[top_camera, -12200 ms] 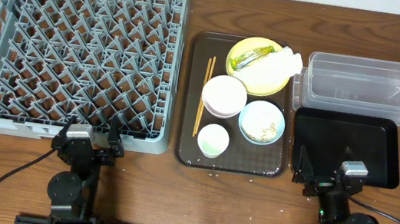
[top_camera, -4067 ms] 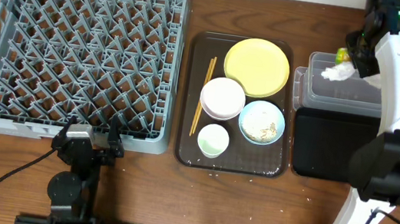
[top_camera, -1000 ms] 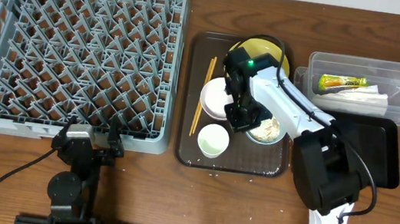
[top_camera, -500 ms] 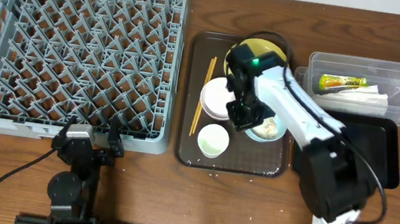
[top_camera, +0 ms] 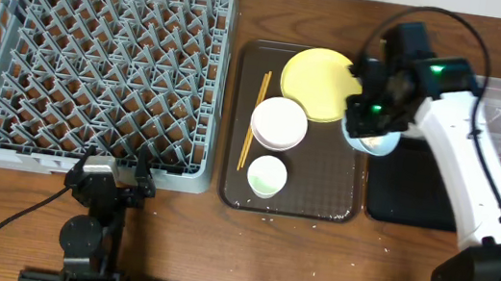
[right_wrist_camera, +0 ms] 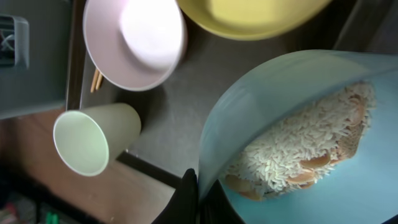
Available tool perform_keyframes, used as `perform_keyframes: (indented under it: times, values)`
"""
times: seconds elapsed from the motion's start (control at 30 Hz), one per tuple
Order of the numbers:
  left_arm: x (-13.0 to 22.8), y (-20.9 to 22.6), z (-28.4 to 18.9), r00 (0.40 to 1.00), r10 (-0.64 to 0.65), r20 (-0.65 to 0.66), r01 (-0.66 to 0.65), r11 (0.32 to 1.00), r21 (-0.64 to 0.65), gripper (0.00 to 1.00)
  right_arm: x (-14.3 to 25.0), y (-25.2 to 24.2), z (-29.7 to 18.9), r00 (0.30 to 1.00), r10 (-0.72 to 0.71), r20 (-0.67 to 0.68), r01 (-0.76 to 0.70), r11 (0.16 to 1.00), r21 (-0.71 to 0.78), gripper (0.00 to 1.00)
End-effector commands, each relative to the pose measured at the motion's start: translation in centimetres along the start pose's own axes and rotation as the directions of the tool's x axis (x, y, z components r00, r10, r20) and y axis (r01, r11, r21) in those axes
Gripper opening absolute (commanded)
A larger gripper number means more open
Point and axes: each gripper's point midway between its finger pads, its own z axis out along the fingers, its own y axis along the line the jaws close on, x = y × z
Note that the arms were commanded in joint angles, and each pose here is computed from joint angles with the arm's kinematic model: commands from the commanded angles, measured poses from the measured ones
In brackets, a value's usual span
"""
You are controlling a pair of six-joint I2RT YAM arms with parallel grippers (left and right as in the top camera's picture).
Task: Sort waste into correct bins and load items into the dishwasher
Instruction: 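Carry the blue bowl over the black tray and tip out the rice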
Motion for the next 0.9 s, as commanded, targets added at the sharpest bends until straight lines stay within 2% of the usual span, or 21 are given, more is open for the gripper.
perform_keyframes:
  times: [0.0, 0.3, 0.53, 0.7, 0.87]
  values:
    - [1.5, 0.0, 0.1, 0.999, 0.004, -0.047, -0.004, 1.0, 0.007, 0.9, 1.0, 0.0, -0.2, 1.0, -0.008, 0.004, 0.008, 0.987, -0.162, 0.02]
    - [1.5, 0.0, 0.1, 0.999, 0.004, -0.047, -0.004, 1.0, 0.007, 0.91, 2.3, -3.0, 0.0, 0.994, 0.088, 0.068, -0.054, 0.915, -0.4, 0.01]
    - [1.5, 0.0, 0.1, 0.999, 0.004, -0.047, -0.004, 1.0, 0.007, 0.91, 2.2, -4.5, -1.5, 0.956, 0.142, 0.257, 0.042, 0.799, -0.6, 0.01]
    - [1.5, 0.0, 0.1, 0.999, 0.004, -0.047, -0.004, 1.0, 0.007, 0.91, 2.6, -6.0, -2.3, 0.909, 0.213, 0.359, 0.09, 0.741, -0.666, 0.01]
    - [1.5, 0.0, 0.1, 0.999, 0.004, -0.047, -0.004, 1.0, 0.006, 0.9, 3.1, -7.8, -2.7, 0.868, 0.284, 0.407, 0.088, 0.719, -0.69, 0.01]
